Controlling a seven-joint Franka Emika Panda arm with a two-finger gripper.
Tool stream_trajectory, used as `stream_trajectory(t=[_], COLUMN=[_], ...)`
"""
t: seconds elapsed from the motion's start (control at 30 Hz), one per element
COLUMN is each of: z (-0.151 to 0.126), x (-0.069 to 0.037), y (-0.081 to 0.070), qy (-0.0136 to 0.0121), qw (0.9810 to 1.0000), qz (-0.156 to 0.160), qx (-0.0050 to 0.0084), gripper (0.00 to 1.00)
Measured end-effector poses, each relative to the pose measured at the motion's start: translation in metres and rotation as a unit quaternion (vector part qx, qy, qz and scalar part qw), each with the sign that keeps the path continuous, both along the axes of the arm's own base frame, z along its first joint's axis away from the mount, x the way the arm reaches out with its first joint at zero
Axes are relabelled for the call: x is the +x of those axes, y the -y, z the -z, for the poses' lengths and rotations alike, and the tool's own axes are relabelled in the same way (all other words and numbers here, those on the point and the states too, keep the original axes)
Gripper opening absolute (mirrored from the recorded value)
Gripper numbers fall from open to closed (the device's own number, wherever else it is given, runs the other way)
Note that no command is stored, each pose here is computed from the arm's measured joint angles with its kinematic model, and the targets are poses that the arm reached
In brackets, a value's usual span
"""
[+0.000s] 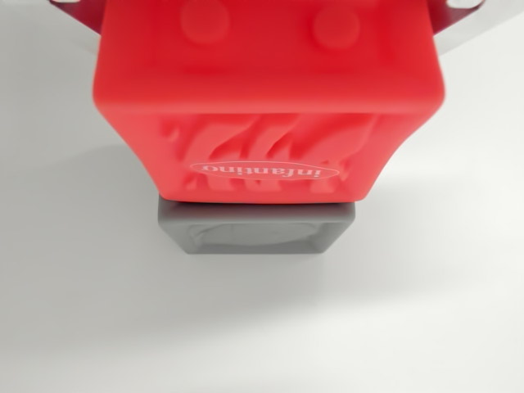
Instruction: Destack cube
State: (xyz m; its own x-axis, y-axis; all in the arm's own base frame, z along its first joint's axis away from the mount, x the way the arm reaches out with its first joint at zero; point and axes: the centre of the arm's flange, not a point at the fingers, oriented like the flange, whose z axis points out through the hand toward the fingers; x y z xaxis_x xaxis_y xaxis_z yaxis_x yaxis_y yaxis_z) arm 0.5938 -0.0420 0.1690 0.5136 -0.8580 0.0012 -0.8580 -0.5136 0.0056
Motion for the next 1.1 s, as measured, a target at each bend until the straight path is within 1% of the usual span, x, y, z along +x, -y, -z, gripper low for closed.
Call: stream_trajectory(t=[0.37,0.53,0.7,1.1], z=[0.0,-0.002,-0.006,-0.022], x=[0.0,0.0,0.001,0.001], y=[0.0,0.0,0.0,0.0], qy=[-0.0001,0.0006,0.0014,0.0018], qw=[1.0,1.0,1.0,1.0], qz=[0.0,0.0,0.0,0.0], qx=[0.0,0.0,0.0001,0.0005], gripper=[0.0,0.0,0.0,0.0])
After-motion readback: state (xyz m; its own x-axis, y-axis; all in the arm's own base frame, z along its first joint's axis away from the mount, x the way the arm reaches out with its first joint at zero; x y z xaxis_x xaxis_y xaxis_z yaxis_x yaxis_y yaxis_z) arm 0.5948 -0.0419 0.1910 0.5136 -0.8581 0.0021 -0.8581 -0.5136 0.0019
